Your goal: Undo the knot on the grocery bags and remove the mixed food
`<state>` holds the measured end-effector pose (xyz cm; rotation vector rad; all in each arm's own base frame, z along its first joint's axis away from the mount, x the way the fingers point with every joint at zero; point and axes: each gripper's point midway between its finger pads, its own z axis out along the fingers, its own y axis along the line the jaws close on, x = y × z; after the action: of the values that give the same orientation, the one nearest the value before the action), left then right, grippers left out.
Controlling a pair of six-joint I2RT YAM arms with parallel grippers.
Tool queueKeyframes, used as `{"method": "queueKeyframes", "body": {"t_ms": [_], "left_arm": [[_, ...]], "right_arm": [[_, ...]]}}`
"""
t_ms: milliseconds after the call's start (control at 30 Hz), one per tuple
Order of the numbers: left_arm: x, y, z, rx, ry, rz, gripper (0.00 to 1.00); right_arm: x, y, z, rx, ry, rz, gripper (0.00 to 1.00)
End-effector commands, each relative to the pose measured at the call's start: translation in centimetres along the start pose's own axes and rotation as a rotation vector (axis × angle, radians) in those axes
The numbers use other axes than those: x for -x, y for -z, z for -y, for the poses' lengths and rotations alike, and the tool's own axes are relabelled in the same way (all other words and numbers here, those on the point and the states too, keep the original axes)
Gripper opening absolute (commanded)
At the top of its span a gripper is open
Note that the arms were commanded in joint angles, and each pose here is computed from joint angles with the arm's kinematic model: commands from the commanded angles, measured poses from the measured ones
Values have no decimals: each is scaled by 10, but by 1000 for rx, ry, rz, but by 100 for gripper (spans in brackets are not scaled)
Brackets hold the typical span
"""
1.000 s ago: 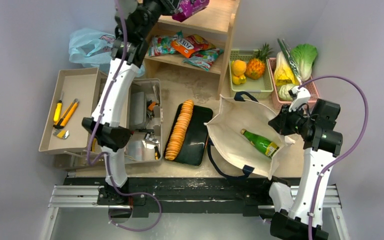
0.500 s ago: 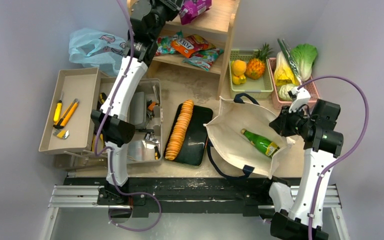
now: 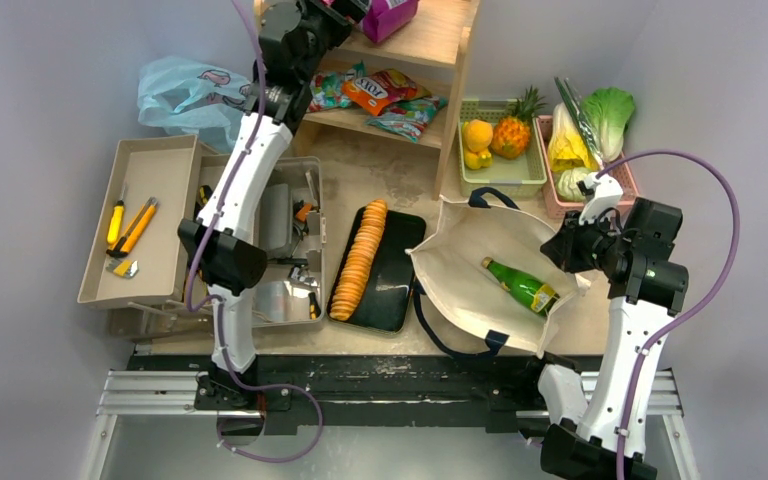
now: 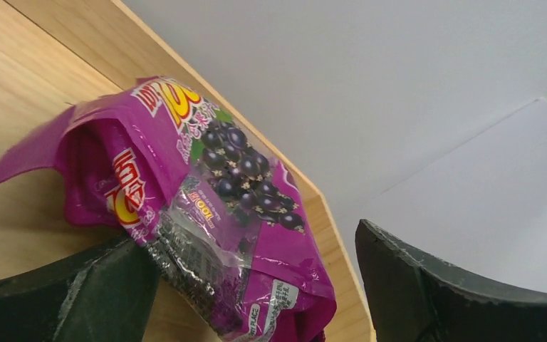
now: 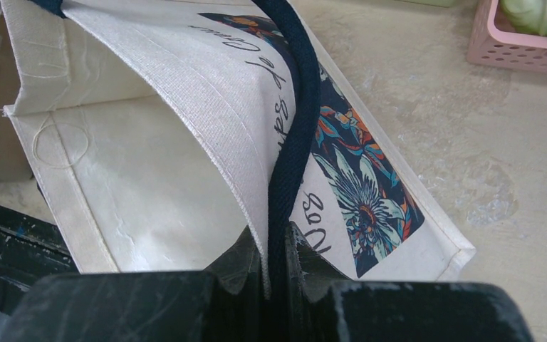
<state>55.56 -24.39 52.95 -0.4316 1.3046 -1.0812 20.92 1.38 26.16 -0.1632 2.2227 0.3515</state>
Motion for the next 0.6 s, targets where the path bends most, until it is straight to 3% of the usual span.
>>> {"method": "queueKeyframes", "body": {"t_ms": [0,233,333,433,567], "left_arm": [[60,43,41,-2,-124,64,100],[60,84,21,134,-425,-62,100],[74,98,13,170,-633,-69,100],[79,107,39,44,-848,-82,100],[45,105,69,-148,-1098,-164,100]], "right_arm": [[14,8,-4,-2,33,51,0],[15,5,-4,10,40,57,0],[16,4,-3,11,44,56,0],[15,4,-4,13,46,55,0],[13,1,-4,25,42,53,0]]}}
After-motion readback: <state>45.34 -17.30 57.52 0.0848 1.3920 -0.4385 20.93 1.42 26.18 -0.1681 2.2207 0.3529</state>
